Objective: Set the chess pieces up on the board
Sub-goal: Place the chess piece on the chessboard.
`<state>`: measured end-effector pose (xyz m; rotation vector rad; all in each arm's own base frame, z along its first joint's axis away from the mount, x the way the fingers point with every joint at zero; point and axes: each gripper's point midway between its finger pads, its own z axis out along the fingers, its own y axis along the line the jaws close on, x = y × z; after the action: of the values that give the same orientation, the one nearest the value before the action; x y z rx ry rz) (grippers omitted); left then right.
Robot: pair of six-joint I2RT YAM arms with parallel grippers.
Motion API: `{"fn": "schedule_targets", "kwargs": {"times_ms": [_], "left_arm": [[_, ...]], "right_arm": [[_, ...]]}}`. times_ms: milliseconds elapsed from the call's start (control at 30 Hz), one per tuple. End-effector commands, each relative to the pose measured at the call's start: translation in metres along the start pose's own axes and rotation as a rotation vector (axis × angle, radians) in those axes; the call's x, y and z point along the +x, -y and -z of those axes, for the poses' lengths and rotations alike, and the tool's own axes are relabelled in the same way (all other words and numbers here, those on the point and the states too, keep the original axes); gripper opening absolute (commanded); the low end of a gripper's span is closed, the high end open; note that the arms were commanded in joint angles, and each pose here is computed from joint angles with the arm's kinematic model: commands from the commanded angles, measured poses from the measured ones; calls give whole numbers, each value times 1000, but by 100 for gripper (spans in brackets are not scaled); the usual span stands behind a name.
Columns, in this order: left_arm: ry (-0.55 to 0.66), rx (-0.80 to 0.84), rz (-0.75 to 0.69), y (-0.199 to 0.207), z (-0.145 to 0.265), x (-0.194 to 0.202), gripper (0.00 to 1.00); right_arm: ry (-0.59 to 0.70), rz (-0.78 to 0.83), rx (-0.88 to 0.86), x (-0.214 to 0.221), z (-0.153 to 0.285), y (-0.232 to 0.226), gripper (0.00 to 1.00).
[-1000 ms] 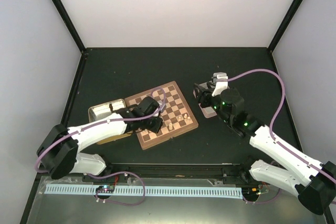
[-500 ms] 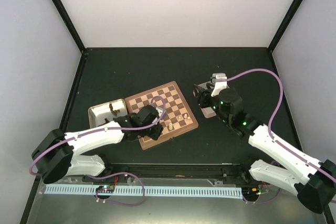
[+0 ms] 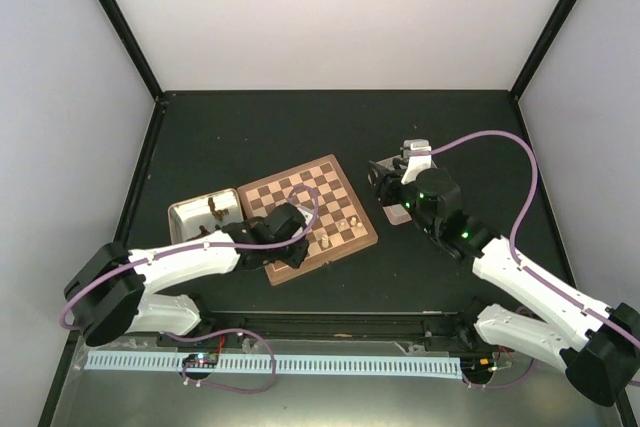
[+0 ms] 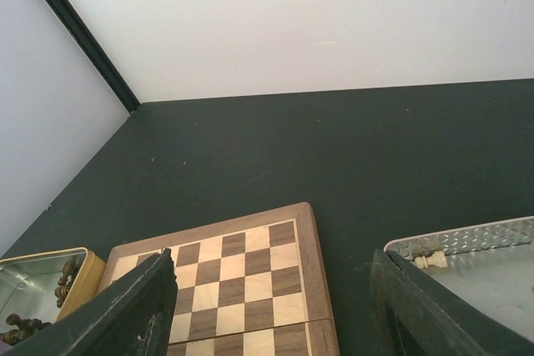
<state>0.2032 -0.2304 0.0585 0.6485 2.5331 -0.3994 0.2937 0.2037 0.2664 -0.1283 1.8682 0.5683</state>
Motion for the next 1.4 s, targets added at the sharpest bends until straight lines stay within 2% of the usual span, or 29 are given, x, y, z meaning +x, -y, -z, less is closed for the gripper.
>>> {"fn": "schedule_targets", "kwargs": {"times_ms": [0,200,367,500,733,1100,1367], "left_arm": [[5,-15,-11,2,2,-3,13],[17,-22,-8,2,7,-10,19],[55,-29,3,5,21,-28,41],[67,-33,19,5,28,-36,45],[21,-58,50,2,28,-35,42],[-119,-56,44,4,1,-11,22],[-143,-63,27,2,-1,-5,17]], "right_arm": [[18,-5,-1,-5,-1,-2,64],[24,-6,-14,-8,-1,-5,64],[33,-5,-15,-11,1,-5,64],[38,-6,-14,-12,2,-5,64],[41,-9,-14,-12,4,-4,64],[31,-16,-17,-8,4,-4,64],[28,-16,-15,-6,3,-3,64]]}}
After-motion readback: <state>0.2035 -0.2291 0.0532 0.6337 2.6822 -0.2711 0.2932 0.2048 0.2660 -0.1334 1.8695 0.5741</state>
